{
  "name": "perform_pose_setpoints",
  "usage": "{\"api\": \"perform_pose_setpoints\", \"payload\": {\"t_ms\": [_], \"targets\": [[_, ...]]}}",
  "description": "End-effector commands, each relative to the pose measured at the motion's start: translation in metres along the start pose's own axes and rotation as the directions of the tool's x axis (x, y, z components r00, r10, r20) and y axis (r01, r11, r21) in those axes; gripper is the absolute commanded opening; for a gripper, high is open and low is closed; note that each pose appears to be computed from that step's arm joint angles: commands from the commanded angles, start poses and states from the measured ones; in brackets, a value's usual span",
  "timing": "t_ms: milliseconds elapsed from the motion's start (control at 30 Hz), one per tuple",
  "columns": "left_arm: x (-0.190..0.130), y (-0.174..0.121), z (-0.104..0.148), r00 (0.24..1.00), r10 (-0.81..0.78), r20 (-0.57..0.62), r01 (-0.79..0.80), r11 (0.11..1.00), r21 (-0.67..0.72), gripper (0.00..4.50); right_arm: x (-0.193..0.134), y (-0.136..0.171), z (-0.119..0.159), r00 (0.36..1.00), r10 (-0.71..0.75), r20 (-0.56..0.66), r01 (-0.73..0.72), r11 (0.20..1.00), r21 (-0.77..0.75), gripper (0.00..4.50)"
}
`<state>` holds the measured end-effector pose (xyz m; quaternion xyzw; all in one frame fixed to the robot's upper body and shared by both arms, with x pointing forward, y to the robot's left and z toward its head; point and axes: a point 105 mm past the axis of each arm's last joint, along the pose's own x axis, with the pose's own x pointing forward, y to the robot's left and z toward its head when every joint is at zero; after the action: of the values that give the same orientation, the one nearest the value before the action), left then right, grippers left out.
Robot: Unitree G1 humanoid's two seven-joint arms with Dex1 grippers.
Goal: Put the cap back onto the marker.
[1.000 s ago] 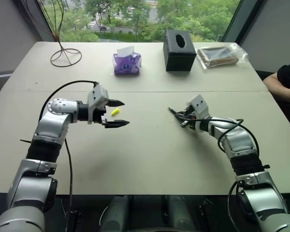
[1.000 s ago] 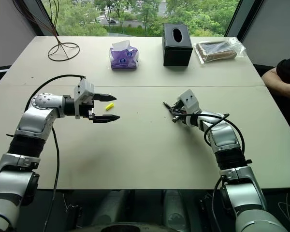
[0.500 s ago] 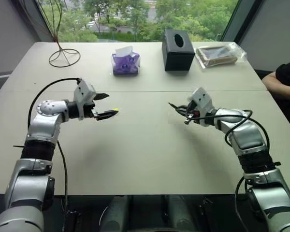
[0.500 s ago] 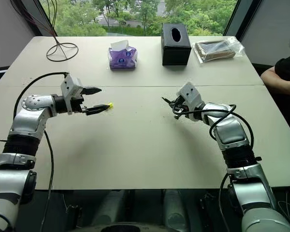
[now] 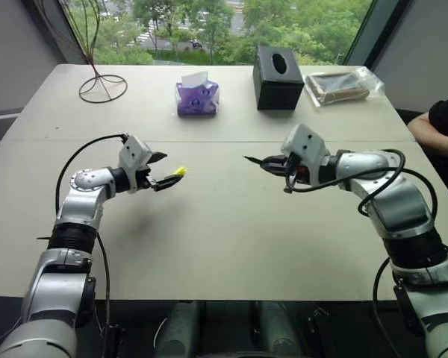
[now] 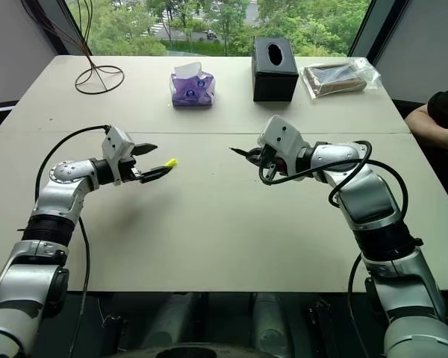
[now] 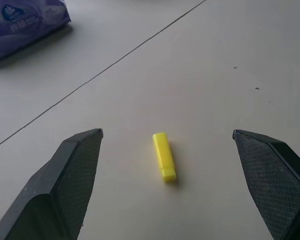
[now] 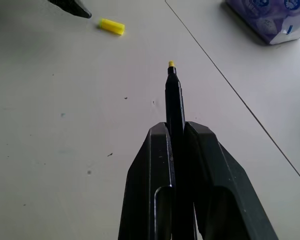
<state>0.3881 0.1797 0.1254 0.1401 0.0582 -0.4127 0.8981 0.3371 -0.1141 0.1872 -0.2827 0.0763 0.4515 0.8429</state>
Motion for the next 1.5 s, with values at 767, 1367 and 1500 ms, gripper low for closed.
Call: {"api": "perform_pose_setpoints", "payload": {"t_ms": [767,1367,1500], "targets": [[0.023,-0.002,-0.016,0.995,0.015,-0.101,-0.016,1.0,-0.011,1.98,-0.013,0.007,0.011,0.999,-0.019,0.029,0.019,1.0,-0.009,0.0],[0.024,-0.009,0.043,0.988,-0.155,0.006,0.152,0.976,0.157,0.07,-0.036,-0.003,0.008,1.0,0.021,-0.001,-0.021,0.998,-0.06,0.0],[0.024,-0.02,0.064,0.961,-0.276,-0.018,0.272,0.934,0.231,0.07,-0.039,-0.006,0.016,0.997,0.068,0.021,-0.066,0.994,-0.089,0.0]]}}
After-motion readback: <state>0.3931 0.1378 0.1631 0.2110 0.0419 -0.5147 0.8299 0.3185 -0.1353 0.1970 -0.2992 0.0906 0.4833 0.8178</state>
